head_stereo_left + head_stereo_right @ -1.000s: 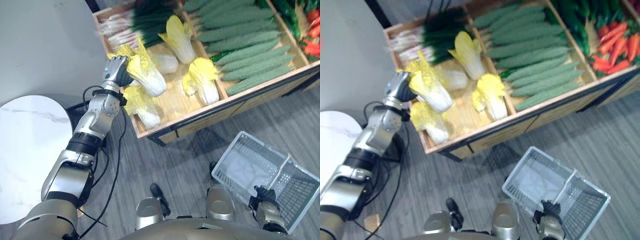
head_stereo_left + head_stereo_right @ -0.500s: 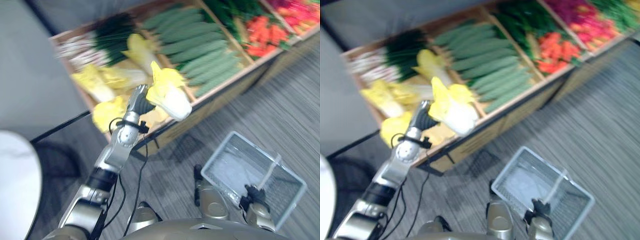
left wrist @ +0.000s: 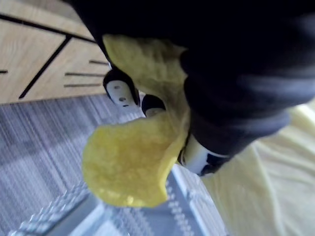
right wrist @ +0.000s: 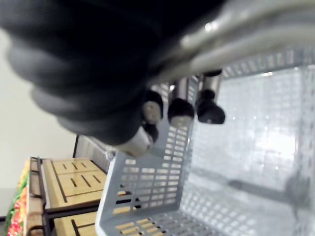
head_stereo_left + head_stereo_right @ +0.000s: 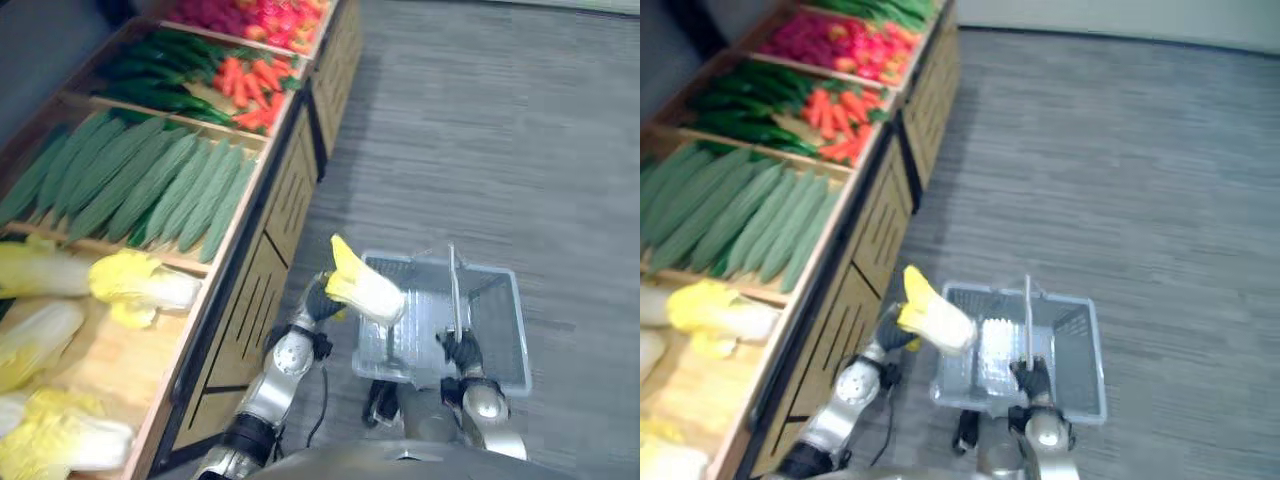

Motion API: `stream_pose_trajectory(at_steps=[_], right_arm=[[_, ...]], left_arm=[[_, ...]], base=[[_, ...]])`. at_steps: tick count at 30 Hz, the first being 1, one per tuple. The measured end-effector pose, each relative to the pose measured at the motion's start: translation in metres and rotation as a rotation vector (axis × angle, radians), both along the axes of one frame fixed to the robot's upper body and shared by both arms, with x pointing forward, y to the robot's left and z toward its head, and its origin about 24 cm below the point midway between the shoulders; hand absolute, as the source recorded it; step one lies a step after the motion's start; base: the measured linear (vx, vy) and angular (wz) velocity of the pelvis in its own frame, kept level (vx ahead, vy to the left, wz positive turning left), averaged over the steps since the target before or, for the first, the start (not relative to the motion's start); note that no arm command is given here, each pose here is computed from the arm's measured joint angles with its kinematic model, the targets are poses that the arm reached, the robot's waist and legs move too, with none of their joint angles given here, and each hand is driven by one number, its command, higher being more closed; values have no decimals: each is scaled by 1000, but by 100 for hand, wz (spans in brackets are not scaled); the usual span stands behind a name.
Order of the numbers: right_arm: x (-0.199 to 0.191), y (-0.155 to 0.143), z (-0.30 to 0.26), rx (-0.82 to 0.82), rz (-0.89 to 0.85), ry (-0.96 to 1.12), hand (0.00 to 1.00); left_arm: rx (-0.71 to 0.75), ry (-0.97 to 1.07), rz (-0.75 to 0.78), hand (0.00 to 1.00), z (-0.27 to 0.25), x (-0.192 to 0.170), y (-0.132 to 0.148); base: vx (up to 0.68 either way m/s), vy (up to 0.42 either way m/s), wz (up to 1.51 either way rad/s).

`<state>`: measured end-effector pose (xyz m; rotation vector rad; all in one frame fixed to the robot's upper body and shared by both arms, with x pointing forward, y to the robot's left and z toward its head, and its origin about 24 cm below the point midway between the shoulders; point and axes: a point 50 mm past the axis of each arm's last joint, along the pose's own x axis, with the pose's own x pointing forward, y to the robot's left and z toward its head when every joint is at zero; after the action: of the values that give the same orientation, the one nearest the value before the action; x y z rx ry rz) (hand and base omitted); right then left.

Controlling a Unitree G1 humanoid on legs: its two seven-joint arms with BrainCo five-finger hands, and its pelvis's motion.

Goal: Pick vegetable in the basket

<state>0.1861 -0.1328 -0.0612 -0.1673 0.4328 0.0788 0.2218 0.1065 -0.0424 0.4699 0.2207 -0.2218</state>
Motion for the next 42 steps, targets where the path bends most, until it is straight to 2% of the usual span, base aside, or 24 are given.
stream_pose_trajectory(at_steps=[3, 6, 7, 11, 18, 24, 27, 32, 34, 35, 37, 38, 40, 42], right_arm=[[2, 17, 15, 40, 135, -60, 100], [2, 19, 19, 86, 145, -68, 100], [3, 20, 21, 103, 144, -73, 100], [2, 29, 31, 198, 169, -96, 100], [-13, 52, 46, 497, 256, -75, 100], [-29, 58, 37, 660, 190, 18, 100], [-33, 64, 37, 731, 168, 27, 100], [-31, 57, 35, 721, 166, 27, 100], [-28, 38, 18, 673, 60, 70, 100], [-28, 15, 14, 643, -47, 53, 100], [-26, 7, 15, 630, -82, 36, 100], [-30, 2, 14, 621, -113, 37, 100], [-28, -7, 14, 571, -131, 22, 100], [-28, -18, 14, 536, -160, 10, 100]], left_arm=[[-2, -6, 13, 100, 0, 1, 0], [13, 0, 33, 100, -2, 6, 1], [16, -3, 37, 0, -2, 6, 1], [72, 18, 46, 0, -9, 9, 5], [283, 101, -7, 0, -27, 19, 8], [363, 123, -30, 0, -33, 14, 24], [374, 71, 17, 0, -22, 22, 36], [360, 66, 93, 0, -22, 21, 46], [319, 121, 101, 0, -31, 15, 36], [302, 133, 113, 0, -34, 12, 33], [299, 156, 158, 0, -37, 5, 44], [310, 196, 215, 0, -44, -4, 61], [301, 276, 298, 0, -55, -21, 77], [279, 323, 345, 0, -62, -37, 84]], base=[[126, 44, -139], [111, 52, -75], [109, 44, -34], [235, 97, -8], [383, 172, -16], [372, 108, 13], [380, -237, 91], [337, -363, 85], [386, -408, 98], [205, -151, 84], [160, -112, 87], [245, -247, 91], [259, -327, 84], [237, -277, 82]])
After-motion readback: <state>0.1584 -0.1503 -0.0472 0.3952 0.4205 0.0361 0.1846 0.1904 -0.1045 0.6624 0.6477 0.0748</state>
